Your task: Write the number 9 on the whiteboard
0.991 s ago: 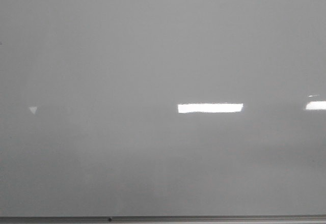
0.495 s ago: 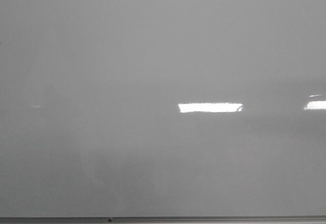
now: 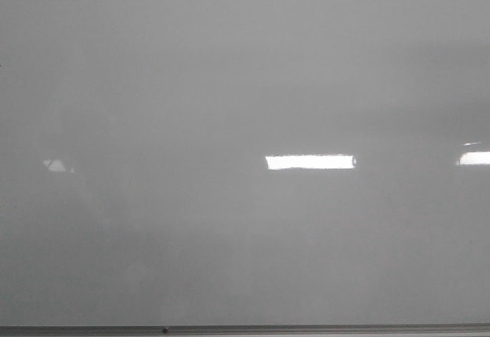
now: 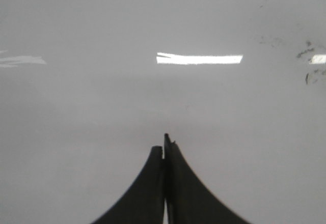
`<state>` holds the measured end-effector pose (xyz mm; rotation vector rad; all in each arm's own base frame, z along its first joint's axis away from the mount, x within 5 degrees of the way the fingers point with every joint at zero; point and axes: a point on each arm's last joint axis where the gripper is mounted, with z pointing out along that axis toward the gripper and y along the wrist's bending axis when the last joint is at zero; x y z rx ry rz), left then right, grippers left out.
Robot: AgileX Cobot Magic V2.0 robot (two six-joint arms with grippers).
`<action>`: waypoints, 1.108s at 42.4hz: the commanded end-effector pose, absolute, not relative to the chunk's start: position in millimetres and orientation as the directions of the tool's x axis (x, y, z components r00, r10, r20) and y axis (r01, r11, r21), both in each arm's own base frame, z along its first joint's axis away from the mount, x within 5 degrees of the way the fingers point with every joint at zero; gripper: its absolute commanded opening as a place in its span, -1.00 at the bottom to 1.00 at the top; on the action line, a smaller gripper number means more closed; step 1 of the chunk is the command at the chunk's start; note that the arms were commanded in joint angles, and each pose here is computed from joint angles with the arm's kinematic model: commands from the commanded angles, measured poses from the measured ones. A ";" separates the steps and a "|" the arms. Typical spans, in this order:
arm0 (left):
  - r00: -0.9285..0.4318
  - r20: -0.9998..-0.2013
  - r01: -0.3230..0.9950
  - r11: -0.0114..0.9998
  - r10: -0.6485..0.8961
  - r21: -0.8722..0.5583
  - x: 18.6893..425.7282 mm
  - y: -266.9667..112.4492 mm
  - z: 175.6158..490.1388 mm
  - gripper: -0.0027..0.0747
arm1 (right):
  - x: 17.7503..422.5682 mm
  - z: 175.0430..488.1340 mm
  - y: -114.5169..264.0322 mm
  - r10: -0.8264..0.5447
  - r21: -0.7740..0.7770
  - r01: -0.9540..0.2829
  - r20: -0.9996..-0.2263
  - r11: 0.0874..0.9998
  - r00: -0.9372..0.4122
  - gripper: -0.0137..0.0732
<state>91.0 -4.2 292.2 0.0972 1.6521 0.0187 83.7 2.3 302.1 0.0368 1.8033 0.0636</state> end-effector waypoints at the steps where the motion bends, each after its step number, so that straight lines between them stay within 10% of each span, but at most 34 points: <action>1: -0.004 -0.998 0.051 0.997 0.065 0.065 96.0 -4.9 308.2 -0.97 | 88.0 318.3 1.0 0.064 0.065 -0.001 -0.986 0.998 -0.156 -0.82; 7: -0.004 -0.998 0.051 0.997 0.065 0.065 95.9 -4.9 308.2 -0.72 | 87.8 318.9 1.0 0.064 0.065 0.000 -0.987 0.998 -0.148 -0.53; 18: -0.004 -0.998 0.051 0.997 0.065 0.065 95.9 -4.9 308.2 0.66 | 87.9 319.1 1.0 0.064 0.065 0.000 -0.987 0.998 -0.147 0.48; 47: -0.408 -0.913 0.002 1.000 -0.002 -0.002 238.4 -0.6 278.4 0.59 | 87.9 319.0 1.0 0.064 0.065 0.000 -0.987 0.998 -0.147 0.49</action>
